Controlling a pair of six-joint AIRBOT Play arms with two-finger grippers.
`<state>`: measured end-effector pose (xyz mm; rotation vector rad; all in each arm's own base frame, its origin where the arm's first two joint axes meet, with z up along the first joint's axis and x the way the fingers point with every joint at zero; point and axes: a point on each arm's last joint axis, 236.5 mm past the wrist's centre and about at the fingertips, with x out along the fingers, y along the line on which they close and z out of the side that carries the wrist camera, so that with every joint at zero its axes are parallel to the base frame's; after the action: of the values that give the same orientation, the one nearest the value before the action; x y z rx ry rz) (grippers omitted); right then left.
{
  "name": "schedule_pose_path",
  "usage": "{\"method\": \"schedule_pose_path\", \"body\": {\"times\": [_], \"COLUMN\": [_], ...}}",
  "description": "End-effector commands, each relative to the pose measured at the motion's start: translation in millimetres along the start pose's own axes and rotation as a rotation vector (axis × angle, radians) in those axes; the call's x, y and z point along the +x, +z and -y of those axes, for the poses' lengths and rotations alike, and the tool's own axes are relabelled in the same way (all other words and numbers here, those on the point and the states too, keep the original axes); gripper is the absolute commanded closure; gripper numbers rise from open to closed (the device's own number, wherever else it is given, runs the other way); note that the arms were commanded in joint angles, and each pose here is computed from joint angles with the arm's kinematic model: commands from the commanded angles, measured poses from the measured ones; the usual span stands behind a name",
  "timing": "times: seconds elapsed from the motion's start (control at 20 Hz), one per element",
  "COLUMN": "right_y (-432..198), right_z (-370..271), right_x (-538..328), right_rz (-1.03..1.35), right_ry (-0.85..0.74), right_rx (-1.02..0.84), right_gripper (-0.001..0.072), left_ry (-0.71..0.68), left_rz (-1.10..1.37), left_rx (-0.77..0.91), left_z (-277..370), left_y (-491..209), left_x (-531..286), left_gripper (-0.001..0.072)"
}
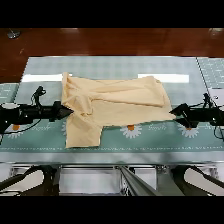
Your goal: Fold the shirts.
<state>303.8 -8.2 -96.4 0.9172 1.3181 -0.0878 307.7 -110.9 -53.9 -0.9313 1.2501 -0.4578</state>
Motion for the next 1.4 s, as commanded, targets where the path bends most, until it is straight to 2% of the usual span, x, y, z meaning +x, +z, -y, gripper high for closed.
{"method": "schedule_pose_path", "body": {"times": [0.0,0.05,0.1,0.15,0.3,0.4,0.6,0.7,0.8,0.9,1.1,1.35], "right_y": [5.7,4.5,4.8,6.9,30.0,49.6,96.5,84.6,38.0,-12.2,-92.1,-161.3], "right_z": [-26.1,-34.1,-41.8,-50.7,-91.2,-133.5,-250.2,-299.6,-331.5,-337.8,-298.5,-251.0], "right_x": [24.1,27.2,29.2,29.5,6.5,-31.2,-181.8,-273.1,-358.0,-423.6,-493.6,-519.6], "right_rz": [-0.049,-0.055,-0.051,-0.041,0.002,0.05,0.443,0.639,0.794,0.95,1.149,1.225], "right_ry": [0.024,0.022,0.013,0.015,0.06,0.109,0.211,0.282,0.338,0.348,0.222,0.146], "right_rx": [-0.046,-0.081,-0.124,-0.175,-0.268,-0.361,-0.574,-0.664,-0.785,-0.871,-0.92,-0.896], "right_gripper": [0.0092,0.0139,0.0448,0.0685,0.0688,0.0689,0.0689,0.0689,0.0689,0.0688,0.0688,0.0688], "left_ry": [-0.001,-0.001,-0.002,-0.003,-0.07,-0.15,-0.208,-0.237,-0.248,-0.127,0.218,0.404], "left_rz": [0.001,0.001,0.0,0.0,0.039,0.103,0.337,0.456,0.564,0.688,1.019,1.309], "left_rx": [-0.001,0.001,0.012,0.012,0.075,0.224,0.521,0.658,0.799,0.9,0.996,1.074], "left_z": [0.6,0.6,0.7,1.2,31.5,84.8,215.4,286.6,351.5,388.2,413.2,420.2], "left_y": [0.3,0.3,0.1,0.3,16.0,42.2,97.2,104.2,92.3,76.3,28.7,-81.3], "left_x": [-0.1,-0.1,-0.1,-0.2,-11.5,-37.6,-127.0,-180.9,-232.5,-281.3,-385.7,-461.6], "left_gripper": [0.0686,0.0687,0.0686,0.0686,0.0687,0.0687,0.0687,0.0688,0.0688,0.0687,0.0688,0.0688]}}
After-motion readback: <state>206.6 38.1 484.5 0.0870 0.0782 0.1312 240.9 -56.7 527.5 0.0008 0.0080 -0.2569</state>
